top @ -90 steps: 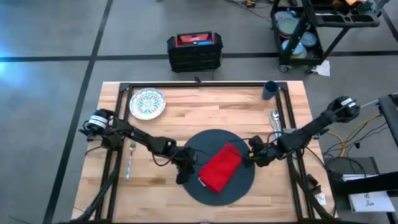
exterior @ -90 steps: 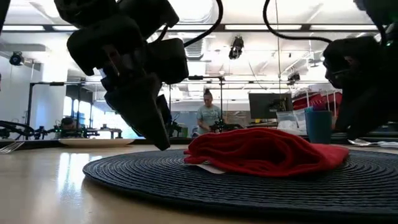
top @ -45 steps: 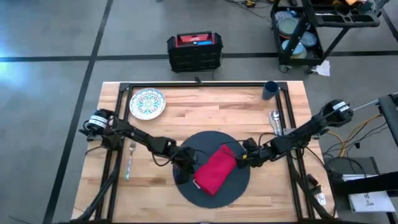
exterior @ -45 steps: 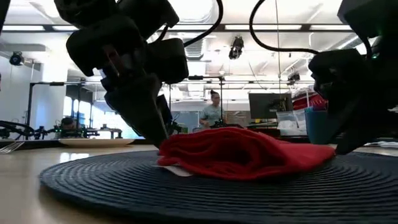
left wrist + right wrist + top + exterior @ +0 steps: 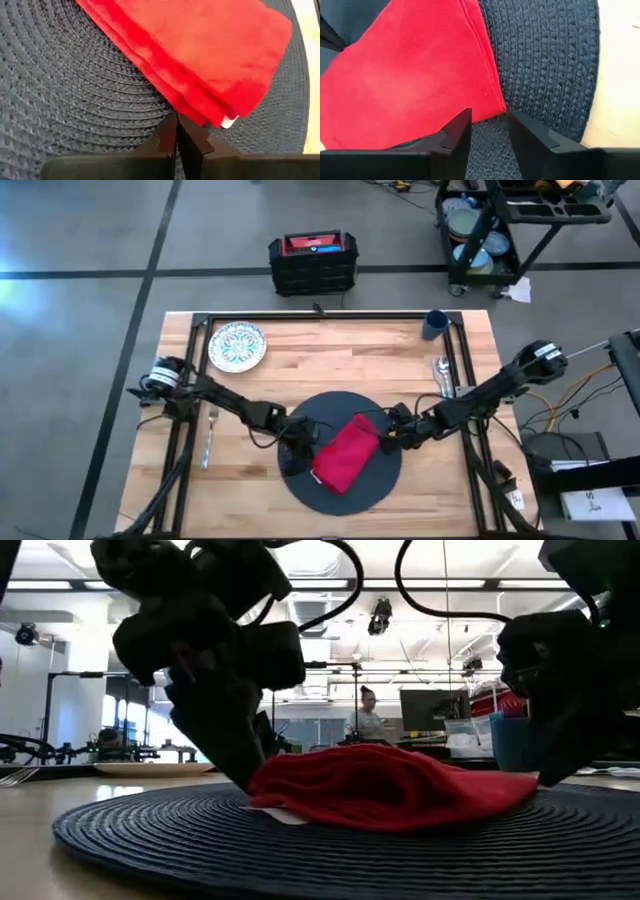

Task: Set table place
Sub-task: Fold the red napkin on the table

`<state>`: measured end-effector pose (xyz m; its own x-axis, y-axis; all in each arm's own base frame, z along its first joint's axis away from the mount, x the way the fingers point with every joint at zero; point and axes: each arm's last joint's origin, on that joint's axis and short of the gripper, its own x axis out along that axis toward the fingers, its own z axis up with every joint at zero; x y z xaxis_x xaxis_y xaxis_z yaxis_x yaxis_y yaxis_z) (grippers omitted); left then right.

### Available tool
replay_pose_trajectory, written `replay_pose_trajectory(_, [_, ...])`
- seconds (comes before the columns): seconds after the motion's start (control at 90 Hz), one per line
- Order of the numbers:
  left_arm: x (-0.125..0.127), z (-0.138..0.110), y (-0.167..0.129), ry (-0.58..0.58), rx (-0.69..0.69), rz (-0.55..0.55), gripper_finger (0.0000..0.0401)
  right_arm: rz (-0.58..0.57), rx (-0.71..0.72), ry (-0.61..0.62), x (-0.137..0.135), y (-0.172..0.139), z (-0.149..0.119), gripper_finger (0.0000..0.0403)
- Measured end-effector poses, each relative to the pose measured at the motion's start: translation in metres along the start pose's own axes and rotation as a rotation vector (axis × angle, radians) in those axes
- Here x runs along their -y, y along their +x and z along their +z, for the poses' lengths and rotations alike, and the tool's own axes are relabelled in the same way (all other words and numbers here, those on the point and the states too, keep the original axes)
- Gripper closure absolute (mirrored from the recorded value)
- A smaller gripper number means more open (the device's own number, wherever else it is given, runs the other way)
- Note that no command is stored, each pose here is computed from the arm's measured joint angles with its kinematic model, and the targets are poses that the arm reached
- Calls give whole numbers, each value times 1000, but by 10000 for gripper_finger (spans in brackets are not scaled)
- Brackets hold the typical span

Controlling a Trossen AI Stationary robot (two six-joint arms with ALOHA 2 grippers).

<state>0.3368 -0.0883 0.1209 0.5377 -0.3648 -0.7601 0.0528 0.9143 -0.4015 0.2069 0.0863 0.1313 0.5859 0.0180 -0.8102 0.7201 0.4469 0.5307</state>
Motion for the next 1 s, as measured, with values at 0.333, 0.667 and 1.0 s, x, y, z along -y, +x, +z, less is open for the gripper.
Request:
replay_pose_trajectory(0.333, [-3, 1, 5, 10, 16, -40, 401, 3, 16, 11, 0, 7, 7, 269])
replay_pose_trajectory(0.667, [-3, 1, 8, 10, 17, -45, 401, 49, 20, -6, -4, 12, 13, 288])
replay_pose_trajectory(1.0, [-4, 1, 9, 32, 15, -45, 401, 94, 55, -38, -9, 10, 23, 305])
